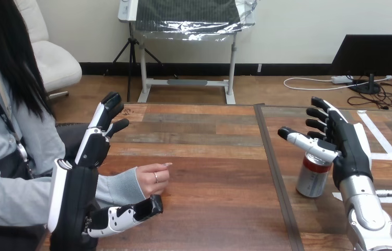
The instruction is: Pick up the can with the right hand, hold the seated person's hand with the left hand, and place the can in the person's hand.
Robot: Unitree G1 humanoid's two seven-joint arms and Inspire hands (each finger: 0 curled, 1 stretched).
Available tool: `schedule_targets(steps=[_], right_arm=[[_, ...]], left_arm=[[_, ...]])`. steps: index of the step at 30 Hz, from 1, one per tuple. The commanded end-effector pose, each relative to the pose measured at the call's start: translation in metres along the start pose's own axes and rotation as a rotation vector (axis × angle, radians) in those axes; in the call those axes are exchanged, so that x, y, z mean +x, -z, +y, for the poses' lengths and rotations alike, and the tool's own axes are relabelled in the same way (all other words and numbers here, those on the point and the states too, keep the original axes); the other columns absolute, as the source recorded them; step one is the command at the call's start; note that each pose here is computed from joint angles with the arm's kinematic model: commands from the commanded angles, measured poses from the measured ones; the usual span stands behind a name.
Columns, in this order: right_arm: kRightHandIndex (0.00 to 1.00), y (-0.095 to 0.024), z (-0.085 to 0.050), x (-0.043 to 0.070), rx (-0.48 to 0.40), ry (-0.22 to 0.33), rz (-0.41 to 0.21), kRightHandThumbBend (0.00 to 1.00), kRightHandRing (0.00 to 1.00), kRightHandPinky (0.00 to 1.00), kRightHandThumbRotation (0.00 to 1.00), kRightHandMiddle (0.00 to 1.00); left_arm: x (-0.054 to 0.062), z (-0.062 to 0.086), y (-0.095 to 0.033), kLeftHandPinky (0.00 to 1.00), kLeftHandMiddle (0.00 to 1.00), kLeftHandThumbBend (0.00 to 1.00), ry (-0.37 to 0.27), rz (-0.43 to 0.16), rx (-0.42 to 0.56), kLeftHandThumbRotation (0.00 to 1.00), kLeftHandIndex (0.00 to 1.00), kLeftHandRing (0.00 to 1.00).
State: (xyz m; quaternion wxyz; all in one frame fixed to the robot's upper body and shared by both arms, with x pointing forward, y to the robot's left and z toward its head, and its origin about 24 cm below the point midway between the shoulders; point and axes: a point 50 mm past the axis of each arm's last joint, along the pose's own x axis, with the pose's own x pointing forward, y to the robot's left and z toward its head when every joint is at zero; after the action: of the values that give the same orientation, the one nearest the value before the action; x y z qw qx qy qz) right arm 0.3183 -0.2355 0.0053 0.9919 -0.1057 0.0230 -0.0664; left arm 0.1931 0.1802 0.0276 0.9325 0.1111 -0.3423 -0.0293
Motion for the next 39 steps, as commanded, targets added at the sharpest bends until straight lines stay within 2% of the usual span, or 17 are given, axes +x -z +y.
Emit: schedule_targets(steps=[1, 10, 16, 21, 28, 39], right_arm=[[0.89, -0.018, -0.011, 0.008, 0.008, 0.032, -0.088, 1.0, 0.85, 0.8, 0.29, 0.87], [0.88, -0.015, -0.014, 0.006, 0.034, 0.045, -0.082, 1.0, 0.85, 0.79, 0.3, 0.86], [0.89, -0.012, -0.016, 0.004, 0.046, 0.051, -0.074, 0.99, 0.85, 0.8, 0.24, 0.86], [0.88, -0.009, -0.016, 0.002, 0.054, 0.052, -0.07, 1.0, 0.84, 0.8, 0.24, 0.86], [0.89, -0.004, -0.018, -0.002, 0.12, 0.048, -0.049, 1.0, 0.86, 0.81, 0.25, 0.87], [0.91, 0.003, -0.019, -0.007, 0.162, 0.041, -0.039, 1.0, 0.88, 0.84, 0.21, 0.89]], left_arm=[[0.02, 0.001, -0.004, 0.83, 0.96, 1.0, 0.015, -0.092, 0.006, 0.63, 0.92, 0.92], [0.021, 0.002, -0.004, 0.82, 0.95, 1.0, 0.016, -0.095, 0.008, 0.63, 0.92, 0.92], [0.02, 0.002, -0.003, 0.83, 0.96, 1.0, 0.017, -0.092, 0.005, 0.62, 0.92, 0.92], [0.02, 0.003, -0.004, 0.83, 0.96, 1.0, 0.015, -0.089, 0.011, 0.62, 0.92, 0.92], [0.02, 0.003, -0.003, 0.83, 0.95, 1.0, 0.013, -0.088, 0.009, 0.62, 0.92, 0.92], [0.021, 0.005, -0.003, 0.84, 0.96, 1.0, 0.024, -0.093, 0.003, 0.61, 0.93, 0.93]])
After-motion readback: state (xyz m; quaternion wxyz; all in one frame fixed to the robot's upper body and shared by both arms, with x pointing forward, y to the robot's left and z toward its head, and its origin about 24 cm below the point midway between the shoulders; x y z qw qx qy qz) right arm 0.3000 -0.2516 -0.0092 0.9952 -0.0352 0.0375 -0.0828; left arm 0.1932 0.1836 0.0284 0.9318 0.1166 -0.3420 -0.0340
